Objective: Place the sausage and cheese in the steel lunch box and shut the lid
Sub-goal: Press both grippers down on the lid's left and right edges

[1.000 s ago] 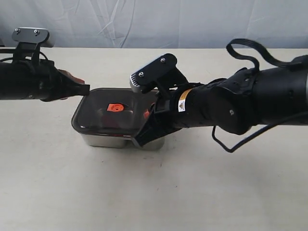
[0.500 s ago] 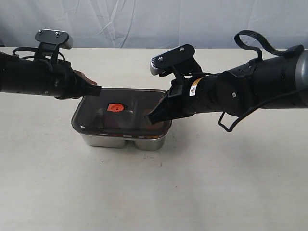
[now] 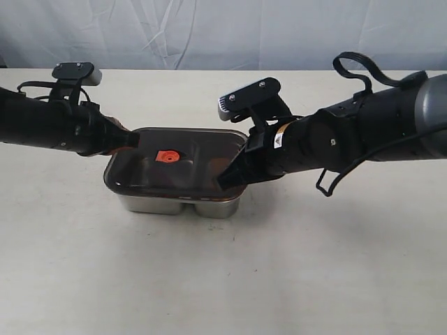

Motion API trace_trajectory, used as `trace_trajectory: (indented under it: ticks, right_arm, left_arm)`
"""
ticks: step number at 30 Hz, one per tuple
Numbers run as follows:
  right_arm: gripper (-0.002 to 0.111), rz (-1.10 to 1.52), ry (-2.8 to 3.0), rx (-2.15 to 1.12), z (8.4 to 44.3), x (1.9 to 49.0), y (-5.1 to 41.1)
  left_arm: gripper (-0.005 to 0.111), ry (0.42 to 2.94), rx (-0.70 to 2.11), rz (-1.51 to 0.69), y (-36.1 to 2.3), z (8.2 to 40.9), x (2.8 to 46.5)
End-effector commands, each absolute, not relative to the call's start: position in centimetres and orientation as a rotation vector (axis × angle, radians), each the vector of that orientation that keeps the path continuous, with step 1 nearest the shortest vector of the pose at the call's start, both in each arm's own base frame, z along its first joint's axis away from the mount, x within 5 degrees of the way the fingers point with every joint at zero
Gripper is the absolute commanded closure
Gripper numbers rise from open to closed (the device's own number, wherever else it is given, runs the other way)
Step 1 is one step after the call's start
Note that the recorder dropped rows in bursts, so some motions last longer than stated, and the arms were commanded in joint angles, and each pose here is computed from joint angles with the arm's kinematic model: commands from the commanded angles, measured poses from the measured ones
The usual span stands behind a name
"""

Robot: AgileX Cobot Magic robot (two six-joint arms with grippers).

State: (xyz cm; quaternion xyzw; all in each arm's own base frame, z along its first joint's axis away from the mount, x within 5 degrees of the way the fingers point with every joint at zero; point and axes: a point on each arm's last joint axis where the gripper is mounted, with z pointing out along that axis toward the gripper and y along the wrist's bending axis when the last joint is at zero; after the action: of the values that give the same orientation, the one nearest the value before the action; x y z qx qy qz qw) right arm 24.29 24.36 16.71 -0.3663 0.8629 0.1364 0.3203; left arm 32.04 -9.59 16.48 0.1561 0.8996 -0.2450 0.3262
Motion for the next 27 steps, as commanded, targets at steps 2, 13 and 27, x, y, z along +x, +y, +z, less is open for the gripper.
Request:
trace_trajectory:
  ticks: [2, 13, 27]
  right_arm:
    - [0.109, 0.352, 2.314, -0.955, 15.5, 24.5, 24.4]
    - [0.109, 0.336, 2.352, -0.966, 14.0, 24.6, 24.5]
    - [0.109, 0.308, 2.422, -0.989, 11.6, 24.6, 24.5]
  left_arm:
    - [0.106, 2.399, 0.405, -0.650, -9.6, 15.9, 32.0]
    - [0.106, 2.483, 0.411, -0.654, -9.5, 13.9, 31.9]
    - [0.106, 2.527, 0.405, -0.644, -9.4, 13.7, 31.7]
